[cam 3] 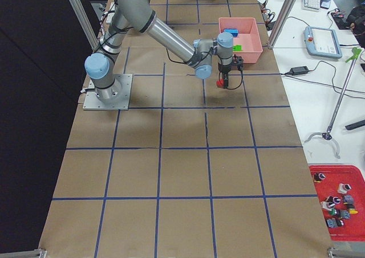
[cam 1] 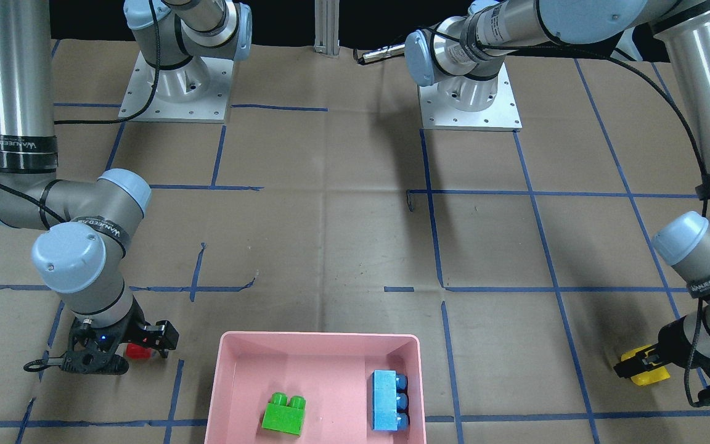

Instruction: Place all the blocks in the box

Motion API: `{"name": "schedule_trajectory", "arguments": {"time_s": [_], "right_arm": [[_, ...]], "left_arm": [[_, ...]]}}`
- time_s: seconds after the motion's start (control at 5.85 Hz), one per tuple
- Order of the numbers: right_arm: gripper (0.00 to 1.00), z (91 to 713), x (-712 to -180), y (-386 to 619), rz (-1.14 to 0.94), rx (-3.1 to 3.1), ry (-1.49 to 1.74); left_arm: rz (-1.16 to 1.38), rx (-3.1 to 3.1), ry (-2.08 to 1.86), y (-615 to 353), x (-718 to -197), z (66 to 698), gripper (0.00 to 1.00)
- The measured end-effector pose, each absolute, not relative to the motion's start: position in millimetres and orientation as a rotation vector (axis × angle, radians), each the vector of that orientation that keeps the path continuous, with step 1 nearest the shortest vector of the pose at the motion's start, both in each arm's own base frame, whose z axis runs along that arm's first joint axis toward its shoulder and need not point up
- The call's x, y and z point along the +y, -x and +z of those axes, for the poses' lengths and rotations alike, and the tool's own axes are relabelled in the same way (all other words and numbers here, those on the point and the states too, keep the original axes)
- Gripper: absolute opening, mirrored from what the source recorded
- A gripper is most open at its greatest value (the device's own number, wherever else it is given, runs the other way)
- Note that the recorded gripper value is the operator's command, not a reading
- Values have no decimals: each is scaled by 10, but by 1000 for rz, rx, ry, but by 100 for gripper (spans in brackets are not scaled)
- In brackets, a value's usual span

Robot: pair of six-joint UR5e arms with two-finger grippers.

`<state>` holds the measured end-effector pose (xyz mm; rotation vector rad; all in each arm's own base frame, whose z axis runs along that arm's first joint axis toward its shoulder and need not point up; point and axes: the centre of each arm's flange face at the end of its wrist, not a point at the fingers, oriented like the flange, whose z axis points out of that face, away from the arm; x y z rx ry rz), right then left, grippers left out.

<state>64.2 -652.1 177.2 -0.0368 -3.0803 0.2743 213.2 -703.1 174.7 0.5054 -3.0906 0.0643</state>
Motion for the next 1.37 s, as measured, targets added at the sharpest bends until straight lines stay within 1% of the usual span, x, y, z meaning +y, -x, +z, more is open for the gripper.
{"name": "schedule_trajectory", "arguments": {"time_s": [0.17,0.34,0.51,0.68,0.85,1.03,1.37], "right_arm": [[14,1768,-6506,-641,270,-3078,37],[6,1762,-6484,-632,257,-3068,38],[5,1762,-6466,-619,245,-3056,40],[5,1783,-6464,-608,226,-3053,41],[5,1937,-6503,-600,222,-3052,39],[5,2221,-6575,-588,227,-3051,37],[5,3169,-6834,-612,251,-3085,-1]], "left_arm": [[83,-3095,-503,-2151,-7025,1691,76],[96,-3097,-508,-2198,-7018,1672,69],[104,-3096,-516,-2249,-7010,1680,63],[111,-3097,-519,-2269,-7013,1698,50],[121,-3099,-517,-2276,-7019,1736,35],[134,-3104,-505,-2287,-7032,1812,28],[198,-3127,-448,-2291,-7086,2182,23]]}}
